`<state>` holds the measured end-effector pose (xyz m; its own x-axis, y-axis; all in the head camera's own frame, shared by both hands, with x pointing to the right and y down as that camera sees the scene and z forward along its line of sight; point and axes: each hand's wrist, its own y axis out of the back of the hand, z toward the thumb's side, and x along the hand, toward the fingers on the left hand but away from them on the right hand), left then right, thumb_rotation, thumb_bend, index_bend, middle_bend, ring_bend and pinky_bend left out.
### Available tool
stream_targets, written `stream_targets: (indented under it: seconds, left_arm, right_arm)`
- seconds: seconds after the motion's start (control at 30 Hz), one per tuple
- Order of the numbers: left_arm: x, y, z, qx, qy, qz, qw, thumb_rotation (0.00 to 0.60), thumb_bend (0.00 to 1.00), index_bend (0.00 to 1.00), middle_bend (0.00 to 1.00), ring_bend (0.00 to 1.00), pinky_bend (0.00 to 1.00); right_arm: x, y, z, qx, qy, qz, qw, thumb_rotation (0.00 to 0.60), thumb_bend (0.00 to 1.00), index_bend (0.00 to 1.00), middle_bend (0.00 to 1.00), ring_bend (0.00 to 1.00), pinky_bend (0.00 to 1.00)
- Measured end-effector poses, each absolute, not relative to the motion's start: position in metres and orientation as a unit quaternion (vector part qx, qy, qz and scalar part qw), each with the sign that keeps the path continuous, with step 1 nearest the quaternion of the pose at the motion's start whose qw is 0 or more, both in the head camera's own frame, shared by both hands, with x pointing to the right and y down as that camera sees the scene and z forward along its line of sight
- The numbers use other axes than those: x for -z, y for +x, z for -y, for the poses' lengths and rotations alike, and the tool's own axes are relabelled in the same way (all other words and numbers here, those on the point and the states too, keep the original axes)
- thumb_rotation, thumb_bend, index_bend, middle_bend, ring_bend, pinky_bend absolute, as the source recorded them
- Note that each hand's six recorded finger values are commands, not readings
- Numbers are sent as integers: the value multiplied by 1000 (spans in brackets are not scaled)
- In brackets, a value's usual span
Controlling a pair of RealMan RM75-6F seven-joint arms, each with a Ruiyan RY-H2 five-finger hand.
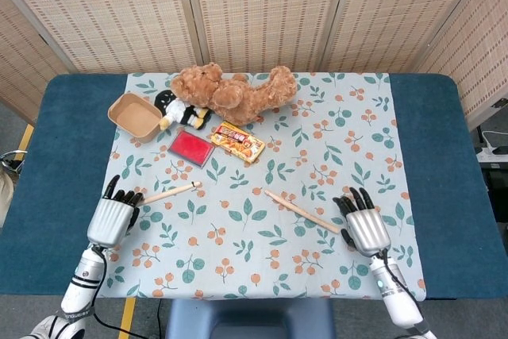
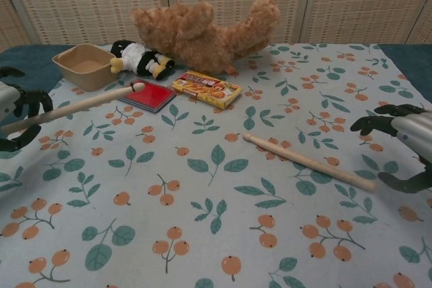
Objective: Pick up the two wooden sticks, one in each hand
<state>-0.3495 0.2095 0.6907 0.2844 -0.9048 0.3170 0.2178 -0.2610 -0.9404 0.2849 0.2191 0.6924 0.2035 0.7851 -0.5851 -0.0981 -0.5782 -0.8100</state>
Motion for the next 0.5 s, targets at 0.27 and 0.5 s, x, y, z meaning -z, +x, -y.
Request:
stream_targets:
  seconds: [0.27,0.5]
  left_arm:
    - [-693,-352,-205,526,-599,-288,531,600,546,795,862,513,166]
    - [-695,-353,-205,525,-603,-287,527,600,546,796,862,516,170]
  right_arm:
    - [-711,264,-221,-579,-683,221,388,600,292,231,243,0,0]
    - [-717,263,-224,-584,-680,209,390,600,292,235,248,0,0]
